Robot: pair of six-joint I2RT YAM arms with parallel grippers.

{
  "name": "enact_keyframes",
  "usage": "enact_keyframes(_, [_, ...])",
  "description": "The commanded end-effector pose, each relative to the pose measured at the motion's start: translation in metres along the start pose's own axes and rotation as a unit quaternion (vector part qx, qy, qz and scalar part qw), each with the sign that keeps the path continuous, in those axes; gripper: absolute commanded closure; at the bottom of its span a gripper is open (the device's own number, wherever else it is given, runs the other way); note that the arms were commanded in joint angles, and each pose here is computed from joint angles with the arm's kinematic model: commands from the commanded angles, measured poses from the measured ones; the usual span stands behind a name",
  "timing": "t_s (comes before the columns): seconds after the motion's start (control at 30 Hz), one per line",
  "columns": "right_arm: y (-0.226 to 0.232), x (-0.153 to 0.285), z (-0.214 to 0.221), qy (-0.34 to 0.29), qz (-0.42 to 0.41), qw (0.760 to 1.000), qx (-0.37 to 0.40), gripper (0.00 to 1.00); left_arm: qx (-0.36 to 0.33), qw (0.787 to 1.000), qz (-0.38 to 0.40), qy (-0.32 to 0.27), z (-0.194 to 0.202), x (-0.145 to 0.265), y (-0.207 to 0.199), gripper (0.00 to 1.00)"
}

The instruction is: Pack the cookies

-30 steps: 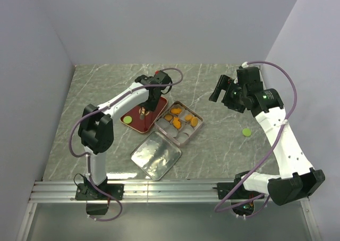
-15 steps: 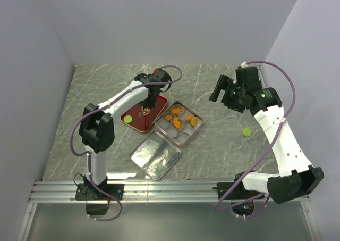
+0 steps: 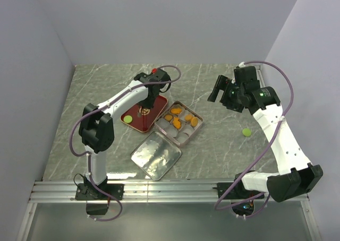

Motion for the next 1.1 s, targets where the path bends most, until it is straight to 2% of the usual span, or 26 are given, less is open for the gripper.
enact_keyframes(0.0, [0.007,0.012,-0.003,-0.013,-0.023,1.000,0.004,0.00,0.054,0.997,-0.029,-0.050,-0.006,0.043,0.025,0.87])
enact_keyframes(0.3, [0.010,0.017,-0.005,-0.022,-0.034,0.999,0.002,0.00,0.094,0.991,0.010,-0.098,0.008,0.104,0.031,0.87])
enact_keyframes(0.53, [0.006,0.026,-0.006,-0.048,-0.029,0.998,0.008,0.00,0.034,0.974,0.137,-0.177,0.038,0.160,-0.001,0.86])
enact_keyframes(0.77, [-0.005,0.032,0.002,-0.054,-0.027,0.998,0.003,0.00,-0.002,0.956,0.238,-0.171,0.073,0.178,-0.030,0.86])
enact_keyframes(1.07, [-0.015,0.030,0.013,-0.042,-0.028,0.999,-0.006,0.00,-0.041,0.940,0.296,-0.162,0.084,0.181,-0.059,0.84])
Point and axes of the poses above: each gripper's point midway between its finger pads, its own x axis back along the fingers, its own y axis along the line the jaws close on, z = x × y, the point moved 10 cm from there along x, back along the fingers, and after that the axes turned 14 degrees about -x, right-handed, at the moved point
